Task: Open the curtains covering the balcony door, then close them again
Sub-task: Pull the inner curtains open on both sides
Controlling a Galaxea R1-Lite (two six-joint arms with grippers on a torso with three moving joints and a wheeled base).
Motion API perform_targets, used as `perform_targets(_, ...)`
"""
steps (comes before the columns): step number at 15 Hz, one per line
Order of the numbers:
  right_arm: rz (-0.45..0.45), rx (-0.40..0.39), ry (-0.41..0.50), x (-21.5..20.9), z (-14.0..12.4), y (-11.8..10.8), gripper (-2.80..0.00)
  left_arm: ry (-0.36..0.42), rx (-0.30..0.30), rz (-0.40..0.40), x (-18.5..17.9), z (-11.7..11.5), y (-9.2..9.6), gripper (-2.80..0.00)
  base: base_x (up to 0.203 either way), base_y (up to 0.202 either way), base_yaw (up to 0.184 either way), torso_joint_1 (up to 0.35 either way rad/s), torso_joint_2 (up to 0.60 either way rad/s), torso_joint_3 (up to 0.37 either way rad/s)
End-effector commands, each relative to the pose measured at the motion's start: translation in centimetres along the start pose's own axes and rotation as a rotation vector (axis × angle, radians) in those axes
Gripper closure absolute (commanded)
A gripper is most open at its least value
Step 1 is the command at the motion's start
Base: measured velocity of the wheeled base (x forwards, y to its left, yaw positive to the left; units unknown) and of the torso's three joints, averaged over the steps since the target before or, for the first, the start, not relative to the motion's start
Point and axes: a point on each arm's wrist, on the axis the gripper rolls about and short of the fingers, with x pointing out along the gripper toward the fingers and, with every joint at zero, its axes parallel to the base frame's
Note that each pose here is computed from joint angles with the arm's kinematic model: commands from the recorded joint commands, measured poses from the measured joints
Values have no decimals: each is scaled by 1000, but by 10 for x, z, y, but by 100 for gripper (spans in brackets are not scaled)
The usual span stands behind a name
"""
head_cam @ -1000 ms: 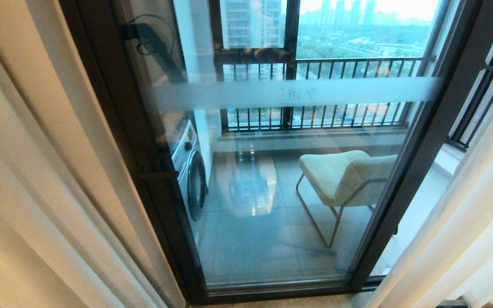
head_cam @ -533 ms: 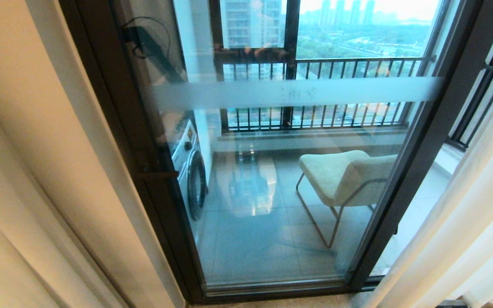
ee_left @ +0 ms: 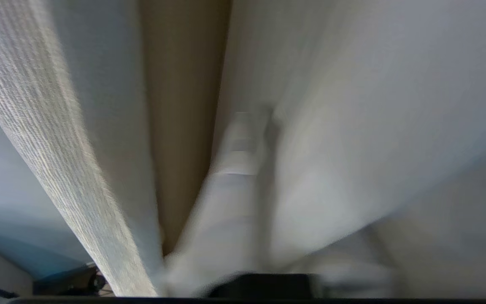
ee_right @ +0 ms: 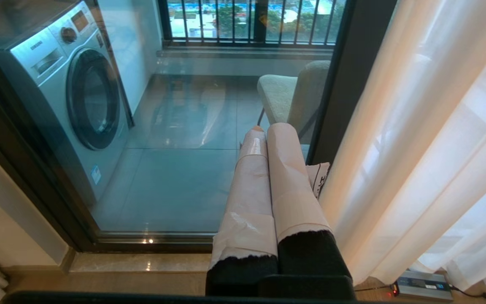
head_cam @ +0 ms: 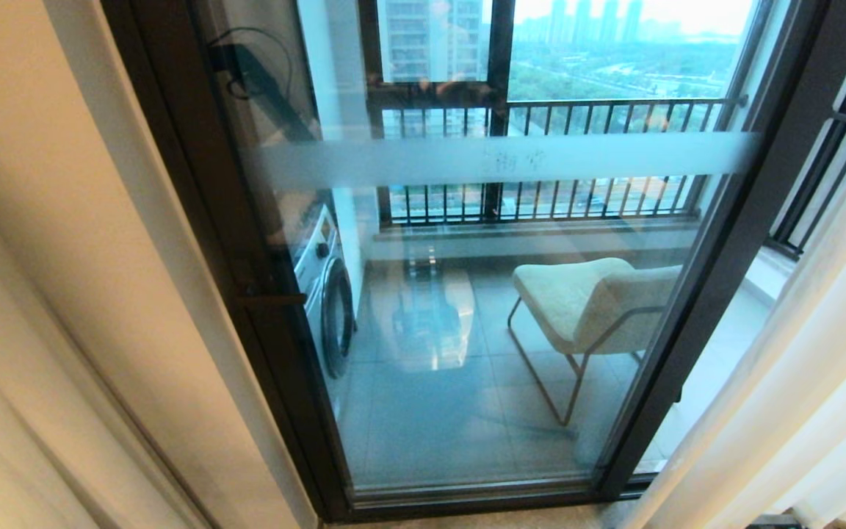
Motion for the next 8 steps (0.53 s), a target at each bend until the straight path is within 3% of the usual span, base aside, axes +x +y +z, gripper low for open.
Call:
perform_targets(1, 1, -1, 1, 0, 0, 0, 0, -28, -13, -6, -8, 10, 0, -280, 0, 0, 0, 0, 0, 0)
perform_targets(8, 1, -1, 1, 0, 0, 0, 0, -39, -22, -17, -50, 28, 7, -280, 0, 0, 0, 0, 0, 0)
